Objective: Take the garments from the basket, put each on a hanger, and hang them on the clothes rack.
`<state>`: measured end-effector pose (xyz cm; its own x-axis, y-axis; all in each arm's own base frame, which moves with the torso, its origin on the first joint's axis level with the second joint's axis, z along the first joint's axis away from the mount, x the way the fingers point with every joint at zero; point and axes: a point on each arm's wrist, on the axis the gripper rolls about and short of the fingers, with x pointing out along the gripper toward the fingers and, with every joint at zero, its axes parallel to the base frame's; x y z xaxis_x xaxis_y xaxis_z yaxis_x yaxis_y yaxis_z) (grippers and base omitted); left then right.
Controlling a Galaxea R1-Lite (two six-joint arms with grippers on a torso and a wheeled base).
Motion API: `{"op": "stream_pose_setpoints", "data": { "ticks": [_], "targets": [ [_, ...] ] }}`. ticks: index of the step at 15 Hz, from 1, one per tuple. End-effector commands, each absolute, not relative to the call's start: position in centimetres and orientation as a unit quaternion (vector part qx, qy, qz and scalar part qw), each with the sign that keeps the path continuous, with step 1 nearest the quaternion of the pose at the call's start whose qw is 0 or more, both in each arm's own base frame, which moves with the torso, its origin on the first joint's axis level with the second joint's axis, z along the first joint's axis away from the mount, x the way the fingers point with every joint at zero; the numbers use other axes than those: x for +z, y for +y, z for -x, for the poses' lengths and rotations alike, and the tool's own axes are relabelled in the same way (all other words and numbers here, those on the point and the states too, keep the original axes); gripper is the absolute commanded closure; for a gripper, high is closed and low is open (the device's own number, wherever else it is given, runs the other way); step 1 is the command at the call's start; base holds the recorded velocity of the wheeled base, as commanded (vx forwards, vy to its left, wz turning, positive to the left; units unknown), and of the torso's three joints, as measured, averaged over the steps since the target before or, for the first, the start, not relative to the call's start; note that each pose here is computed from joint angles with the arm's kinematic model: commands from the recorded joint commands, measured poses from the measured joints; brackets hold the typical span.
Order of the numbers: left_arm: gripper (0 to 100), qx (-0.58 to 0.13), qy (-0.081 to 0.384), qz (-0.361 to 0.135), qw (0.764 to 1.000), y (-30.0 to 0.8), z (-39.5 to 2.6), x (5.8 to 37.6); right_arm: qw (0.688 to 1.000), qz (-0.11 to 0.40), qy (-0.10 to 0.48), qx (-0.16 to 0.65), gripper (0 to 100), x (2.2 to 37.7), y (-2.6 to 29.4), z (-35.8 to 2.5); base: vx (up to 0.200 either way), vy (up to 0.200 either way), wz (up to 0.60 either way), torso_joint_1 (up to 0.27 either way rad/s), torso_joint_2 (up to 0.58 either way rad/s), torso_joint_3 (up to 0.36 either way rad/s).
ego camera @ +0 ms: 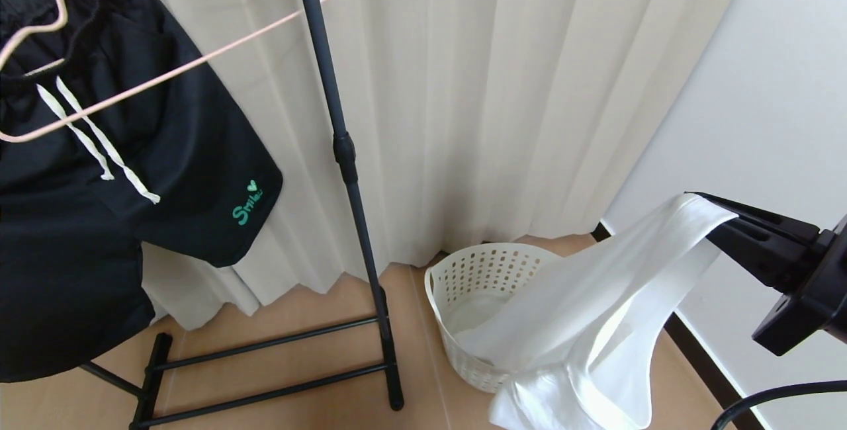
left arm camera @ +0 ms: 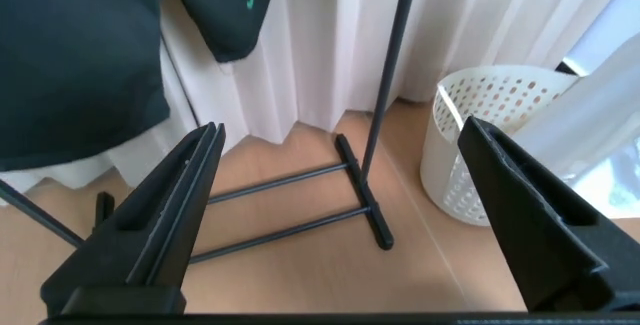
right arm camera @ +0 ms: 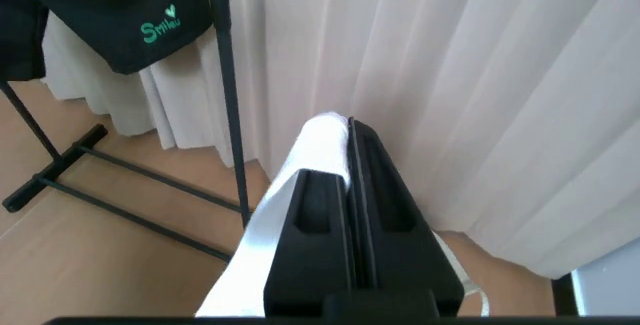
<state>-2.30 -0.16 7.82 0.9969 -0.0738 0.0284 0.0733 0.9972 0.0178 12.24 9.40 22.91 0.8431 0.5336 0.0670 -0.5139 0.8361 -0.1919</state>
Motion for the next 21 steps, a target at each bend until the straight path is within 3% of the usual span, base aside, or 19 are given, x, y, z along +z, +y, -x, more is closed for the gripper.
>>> {"op": "stream_pose_setpoints", "data": {
  "ticks": [1, 11, 21],
  "targets": [
    [0, -0.036, -0.014, -0.008, 0.999, -0.16, 2.29, 7.83, 0.956, 0.083, -0.060, 0.274, 100, 22.94, 9.39, -12.23, 0.000, 0.000, 0.00, 0.095, -0.46, -0.163],
    [0, -0.036, -0.014, -0.007, 0.999, -0.16, 2.29, 7.83, 0.956, 0.086, -0.052, 0.275, 100, 22.47, 9.39, -12.23, 0.000, 0.000, 0.00, 0.159, -0.50, -0.160],
    [0, -0.037, -0.014, -0.009, 0.999, -0.16, 2.29, 7.83, 0.956, 0.087, -0.051, 0.275, 100, 22.42, 9.44, -12.29, 0.000, 0.000, 0.00, 0.214, -0.54, -0.314]
  ]
}}
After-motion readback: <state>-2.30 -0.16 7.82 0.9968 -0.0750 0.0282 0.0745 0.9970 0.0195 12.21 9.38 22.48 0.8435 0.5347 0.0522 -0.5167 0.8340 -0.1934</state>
